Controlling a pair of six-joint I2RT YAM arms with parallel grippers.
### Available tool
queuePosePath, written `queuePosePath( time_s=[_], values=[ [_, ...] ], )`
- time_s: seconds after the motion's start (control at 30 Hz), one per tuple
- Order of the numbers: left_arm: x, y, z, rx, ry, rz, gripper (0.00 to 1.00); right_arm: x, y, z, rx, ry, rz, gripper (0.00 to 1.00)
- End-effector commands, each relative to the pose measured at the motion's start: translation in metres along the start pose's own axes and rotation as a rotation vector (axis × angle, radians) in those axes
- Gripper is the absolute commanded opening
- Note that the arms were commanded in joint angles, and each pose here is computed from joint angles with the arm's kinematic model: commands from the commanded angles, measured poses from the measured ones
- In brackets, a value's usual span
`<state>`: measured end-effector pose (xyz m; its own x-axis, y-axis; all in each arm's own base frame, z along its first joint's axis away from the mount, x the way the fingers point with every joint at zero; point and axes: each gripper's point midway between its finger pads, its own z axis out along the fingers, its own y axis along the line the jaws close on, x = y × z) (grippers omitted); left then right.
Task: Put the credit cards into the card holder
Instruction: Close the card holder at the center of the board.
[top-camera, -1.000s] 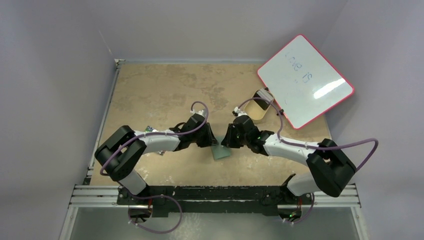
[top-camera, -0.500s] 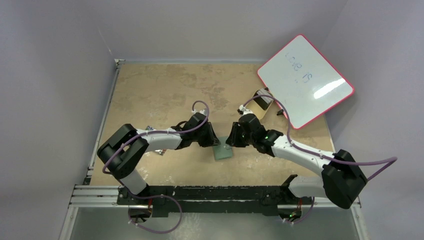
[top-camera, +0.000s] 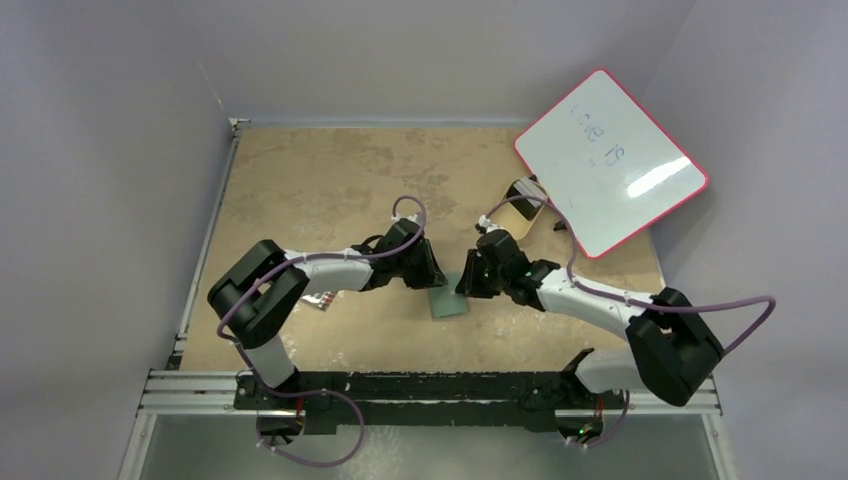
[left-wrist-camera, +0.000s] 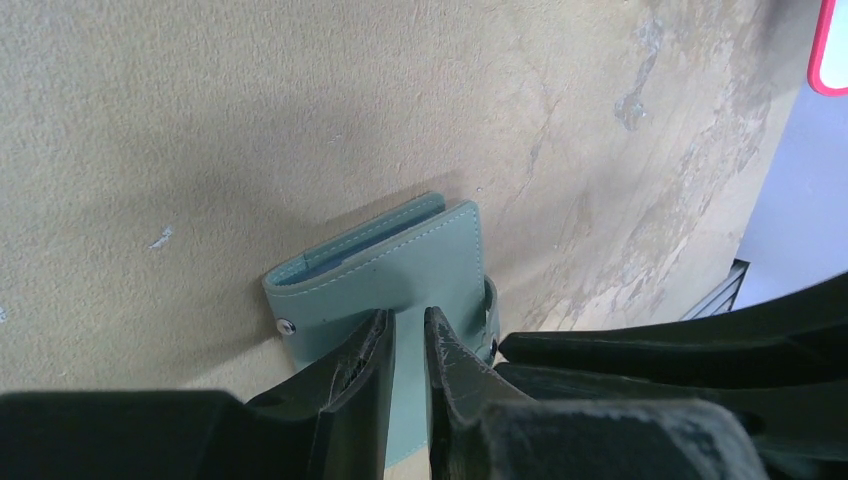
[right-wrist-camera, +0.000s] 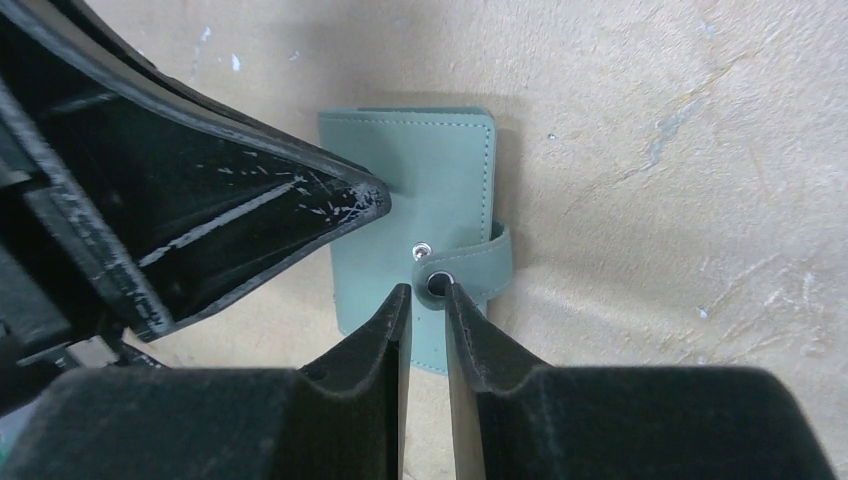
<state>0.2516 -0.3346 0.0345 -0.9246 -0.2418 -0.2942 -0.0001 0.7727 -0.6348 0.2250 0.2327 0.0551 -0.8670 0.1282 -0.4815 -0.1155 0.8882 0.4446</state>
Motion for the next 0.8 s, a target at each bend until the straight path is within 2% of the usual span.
queuePosePath(
  time_s=[0.0,0.37,0.77],
  values=[
    [0.007,0.027,0.006,-0.107,0.009,0.034,0.17,0.003,0.006,0.009,-0.042,0.015,0.011,0.21],
    [0.006,0.024,0.003,-0.093,-0.001,0.023,0.17,0.006,0.009,0.02,-0.061,0.034,0.018,0.2],
    [0.007,0.021,0.003,-0.082,-0.001,0.023,0.17,0.01,0.001,0.02,-0.019,0.051,0.011,0.12]
  ],
)
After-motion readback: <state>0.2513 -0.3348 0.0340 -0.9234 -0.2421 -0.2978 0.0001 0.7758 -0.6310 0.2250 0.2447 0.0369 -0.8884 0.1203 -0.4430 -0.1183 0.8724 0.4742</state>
